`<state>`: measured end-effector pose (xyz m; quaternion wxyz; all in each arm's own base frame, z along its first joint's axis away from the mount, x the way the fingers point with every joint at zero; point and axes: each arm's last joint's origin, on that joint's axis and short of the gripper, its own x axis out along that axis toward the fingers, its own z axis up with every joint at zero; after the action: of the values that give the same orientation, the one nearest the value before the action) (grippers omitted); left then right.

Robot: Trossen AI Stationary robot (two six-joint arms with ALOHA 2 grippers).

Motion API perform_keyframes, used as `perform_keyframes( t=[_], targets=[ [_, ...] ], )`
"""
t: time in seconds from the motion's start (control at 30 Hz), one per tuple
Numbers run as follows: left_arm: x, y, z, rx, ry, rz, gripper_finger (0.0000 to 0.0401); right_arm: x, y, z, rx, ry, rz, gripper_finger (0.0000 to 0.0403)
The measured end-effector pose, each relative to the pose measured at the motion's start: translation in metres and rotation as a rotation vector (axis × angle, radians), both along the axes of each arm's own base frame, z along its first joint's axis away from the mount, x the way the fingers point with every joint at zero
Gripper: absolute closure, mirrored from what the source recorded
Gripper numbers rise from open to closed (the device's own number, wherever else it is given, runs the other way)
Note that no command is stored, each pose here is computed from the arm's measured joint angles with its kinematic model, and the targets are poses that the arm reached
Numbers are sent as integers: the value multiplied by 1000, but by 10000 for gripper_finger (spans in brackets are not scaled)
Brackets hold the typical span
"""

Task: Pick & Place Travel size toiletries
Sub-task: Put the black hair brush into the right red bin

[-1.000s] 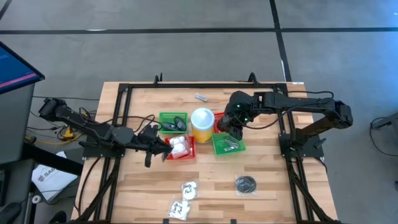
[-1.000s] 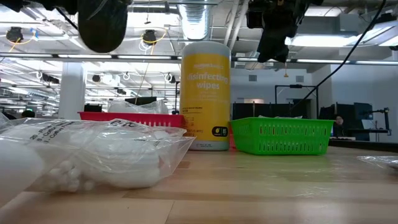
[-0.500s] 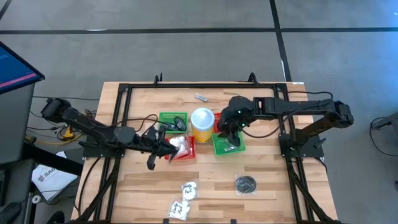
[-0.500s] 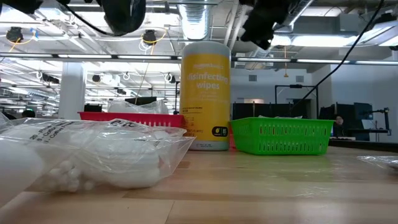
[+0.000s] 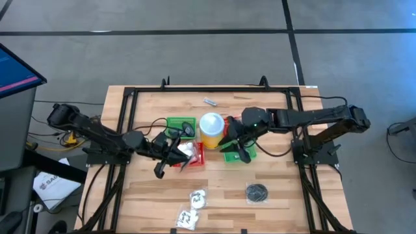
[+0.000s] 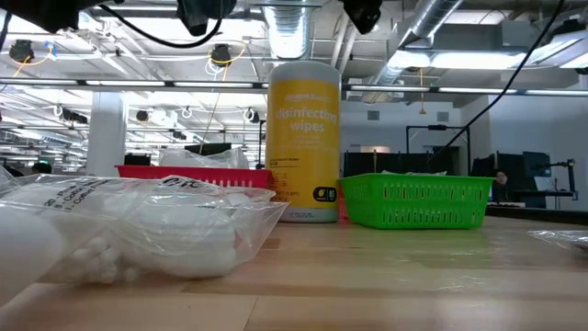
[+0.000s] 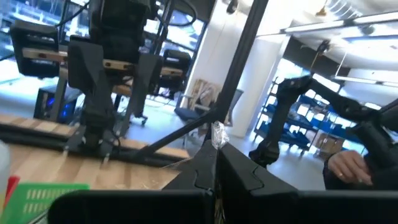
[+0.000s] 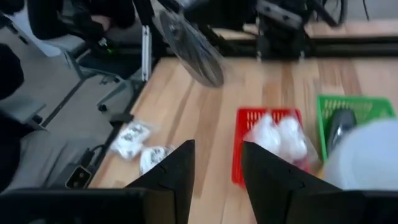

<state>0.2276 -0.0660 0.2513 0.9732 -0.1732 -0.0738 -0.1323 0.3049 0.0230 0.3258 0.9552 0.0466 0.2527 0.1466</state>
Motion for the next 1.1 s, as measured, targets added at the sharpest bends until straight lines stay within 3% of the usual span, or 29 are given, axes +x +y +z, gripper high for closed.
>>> perform_keyframes(
  t=[0.37, 0.7, 1.1],
  targets=[
    [16, -7, 0, -4, -70, -60, 401, 13, 16, 4, -55, -149, 80, 281],
    [43, -16, 9, 52, -95, -93, 401, 28, 25, -13, -48, -127, 102, 281],
    [44, -16, 10, 53, -97, -96, 401, 28, 36, -7, -73, -198, 144, 281]
  ],
)
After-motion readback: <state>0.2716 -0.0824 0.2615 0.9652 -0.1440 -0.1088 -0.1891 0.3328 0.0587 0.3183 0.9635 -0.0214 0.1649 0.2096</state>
